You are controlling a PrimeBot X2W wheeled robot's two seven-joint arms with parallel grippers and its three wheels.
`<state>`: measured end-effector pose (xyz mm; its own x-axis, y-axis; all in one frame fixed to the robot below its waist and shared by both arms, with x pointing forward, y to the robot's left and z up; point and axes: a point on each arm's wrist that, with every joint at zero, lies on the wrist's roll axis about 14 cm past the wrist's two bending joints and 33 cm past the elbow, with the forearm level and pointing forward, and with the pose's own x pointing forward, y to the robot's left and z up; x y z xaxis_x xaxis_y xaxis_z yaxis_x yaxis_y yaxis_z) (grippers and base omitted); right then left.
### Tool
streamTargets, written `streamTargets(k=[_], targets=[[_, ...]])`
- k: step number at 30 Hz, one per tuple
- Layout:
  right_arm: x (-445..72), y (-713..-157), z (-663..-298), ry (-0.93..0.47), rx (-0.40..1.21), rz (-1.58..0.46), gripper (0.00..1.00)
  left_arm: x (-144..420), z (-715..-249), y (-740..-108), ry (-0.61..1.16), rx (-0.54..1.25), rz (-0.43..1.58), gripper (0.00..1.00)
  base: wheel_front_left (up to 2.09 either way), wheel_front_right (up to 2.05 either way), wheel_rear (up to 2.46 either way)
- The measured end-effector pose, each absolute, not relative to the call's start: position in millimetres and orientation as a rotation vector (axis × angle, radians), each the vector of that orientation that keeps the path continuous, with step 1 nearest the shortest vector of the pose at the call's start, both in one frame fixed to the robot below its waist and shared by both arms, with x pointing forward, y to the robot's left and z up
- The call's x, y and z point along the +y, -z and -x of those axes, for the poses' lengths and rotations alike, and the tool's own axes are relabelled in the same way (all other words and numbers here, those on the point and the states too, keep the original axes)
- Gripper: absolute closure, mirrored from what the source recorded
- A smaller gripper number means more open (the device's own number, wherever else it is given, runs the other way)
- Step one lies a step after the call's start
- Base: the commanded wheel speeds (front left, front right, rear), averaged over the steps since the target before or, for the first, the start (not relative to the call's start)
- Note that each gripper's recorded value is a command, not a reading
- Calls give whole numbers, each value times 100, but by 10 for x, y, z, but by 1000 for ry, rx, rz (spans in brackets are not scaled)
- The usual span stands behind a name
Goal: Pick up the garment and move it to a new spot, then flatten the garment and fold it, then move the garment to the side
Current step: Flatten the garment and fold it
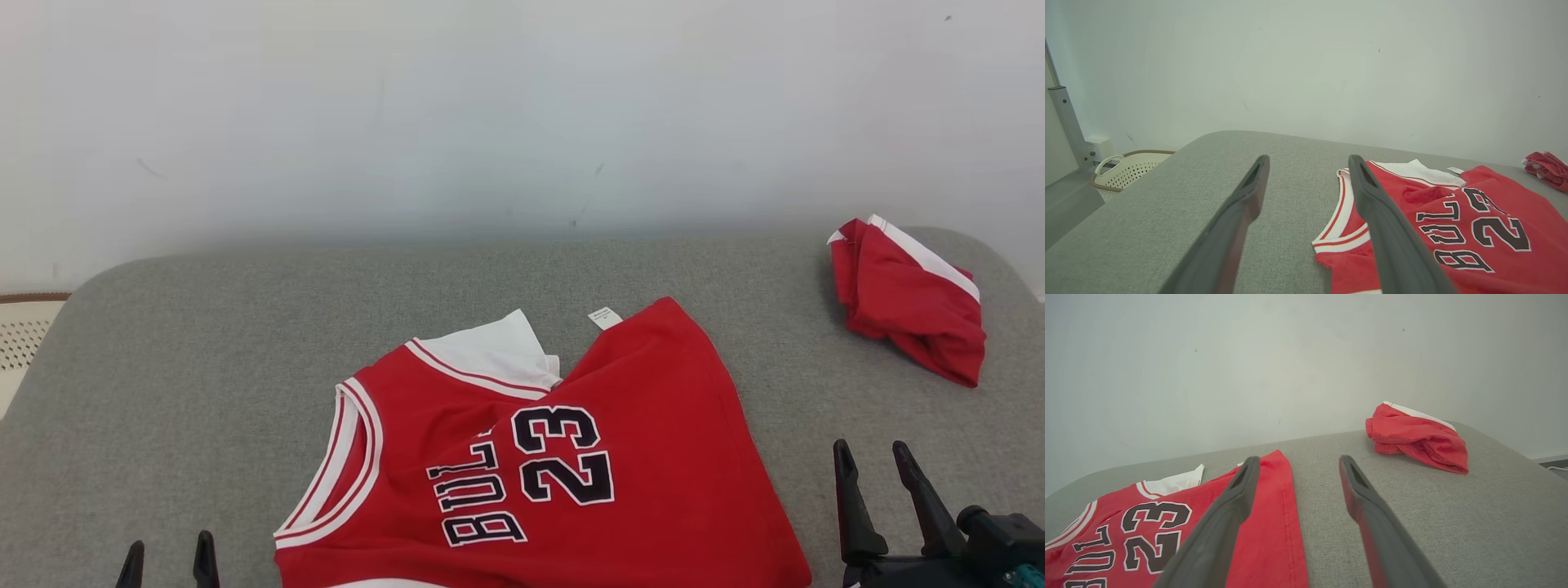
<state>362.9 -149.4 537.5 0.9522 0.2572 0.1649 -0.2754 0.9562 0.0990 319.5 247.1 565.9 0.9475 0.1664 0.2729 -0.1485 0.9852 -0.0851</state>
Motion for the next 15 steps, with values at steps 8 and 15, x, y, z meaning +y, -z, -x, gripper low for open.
streamTargets(k=[8,15], targets=[[-1494,-5400,-3616,-269,-159,-124,0,2494,-3192,-5647,-166,-281,67,0,0,0,0],[-1474,-5354,-3612,-265,-147,-137,0,2503,-3208,-5616,-171,-270,66,0,0,0,0]])
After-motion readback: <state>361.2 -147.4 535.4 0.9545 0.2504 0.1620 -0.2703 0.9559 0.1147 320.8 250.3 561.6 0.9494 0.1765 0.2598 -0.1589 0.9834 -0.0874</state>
